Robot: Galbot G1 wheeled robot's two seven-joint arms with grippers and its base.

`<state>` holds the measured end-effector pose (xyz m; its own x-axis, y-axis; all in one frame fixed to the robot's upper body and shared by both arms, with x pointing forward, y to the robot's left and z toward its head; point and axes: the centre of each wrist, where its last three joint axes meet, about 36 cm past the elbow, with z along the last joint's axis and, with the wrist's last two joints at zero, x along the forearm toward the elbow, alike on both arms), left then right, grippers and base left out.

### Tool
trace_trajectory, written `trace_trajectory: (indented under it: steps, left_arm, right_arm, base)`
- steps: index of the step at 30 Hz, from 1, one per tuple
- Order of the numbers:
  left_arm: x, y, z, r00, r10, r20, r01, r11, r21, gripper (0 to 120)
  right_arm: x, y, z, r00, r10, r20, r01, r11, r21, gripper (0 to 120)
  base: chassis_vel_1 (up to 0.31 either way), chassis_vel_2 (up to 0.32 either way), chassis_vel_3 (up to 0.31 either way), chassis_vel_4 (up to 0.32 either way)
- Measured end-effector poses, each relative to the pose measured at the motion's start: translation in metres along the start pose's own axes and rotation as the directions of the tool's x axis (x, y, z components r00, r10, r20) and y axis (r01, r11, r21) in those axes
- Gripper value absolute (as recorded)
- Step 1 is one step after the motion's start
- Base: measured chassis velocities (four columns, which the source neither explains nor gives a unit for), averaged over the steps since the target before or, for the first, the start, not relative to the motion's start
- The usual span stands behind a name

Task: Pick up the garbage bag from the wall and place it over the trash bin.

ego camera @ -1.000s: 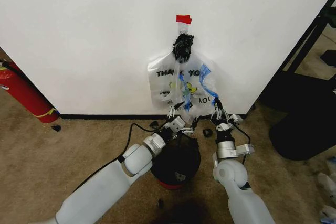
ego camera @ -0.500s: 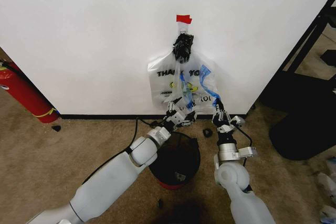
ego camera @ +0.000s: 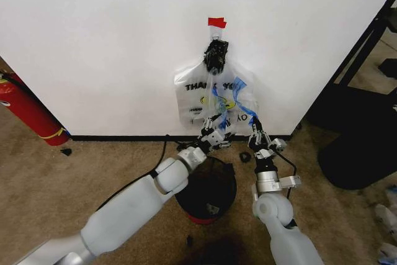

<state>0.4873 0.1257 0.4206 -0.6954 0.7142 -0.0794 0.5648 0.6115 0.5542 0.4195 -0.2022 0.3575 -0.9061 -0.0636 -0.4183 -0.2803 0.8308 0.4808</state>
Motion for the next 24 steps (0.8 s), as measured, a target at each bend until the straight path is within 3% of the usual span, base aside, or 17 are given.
trace_trajectory:
  steps: [6, 10, 17, 21, 24]
  left_arm:
    - [0.022, 0.034, 0.000, 0.997, 0.036, 0.068, -0.035, 0.999, -0.023, 93]
    - [0.024, 0.039, -0.003, 0.994, 0.061, 0.090, -0.060, 0.998, -0.009, 96]
    - [-0.012, 0.013, 0.000, 0.999, 0.018, 0.037, -0.019, 0.999, 0.026, 89]
    - [-0.029, 0.003, 0.007, 0.999, 0.013, -0.049, -0.014, 1.000, -0.014, 88]
    - [-0.032, 0.003, 0.009, 0.998, 0.006, -0.069, -0.008, 1.000, -0.025, 88]
  right_arm:
    - [-0.003, -0.010, 0.004, 1.000, 0.024, 0.002, -0.024, 1.000, 0.001, 0]
    - [-0.004, -0.012, 0.007, 1.000, 0.026, 0.000, -0.026, 1.000, 0.001, 0]
    - [0.000, -0.006, 0.008, 1.000, -0.015, -0.001, 0.015, 1.000, 0.004, 0]
    - [0.003, -0.001, 0.008, 0.999, -0.041, 0.001, 0.040, 0.999, 0.015, 0]
    - [0.004, 0.000, 0.007, 0.999, -0.045, 0.003, 0.045, 0.999, 0.018, 0]
  base:
    - [0.000, 0.000, 0.000, 0.000]
    - [0.000, 0.000, 0.000, 0.000]
    - [0.000, 0.000, 0.000, 0.000]
    - [0.000, 0.000, 0.000, 0.000]
    - [0.000, 0.000, 0.000, 0.000]
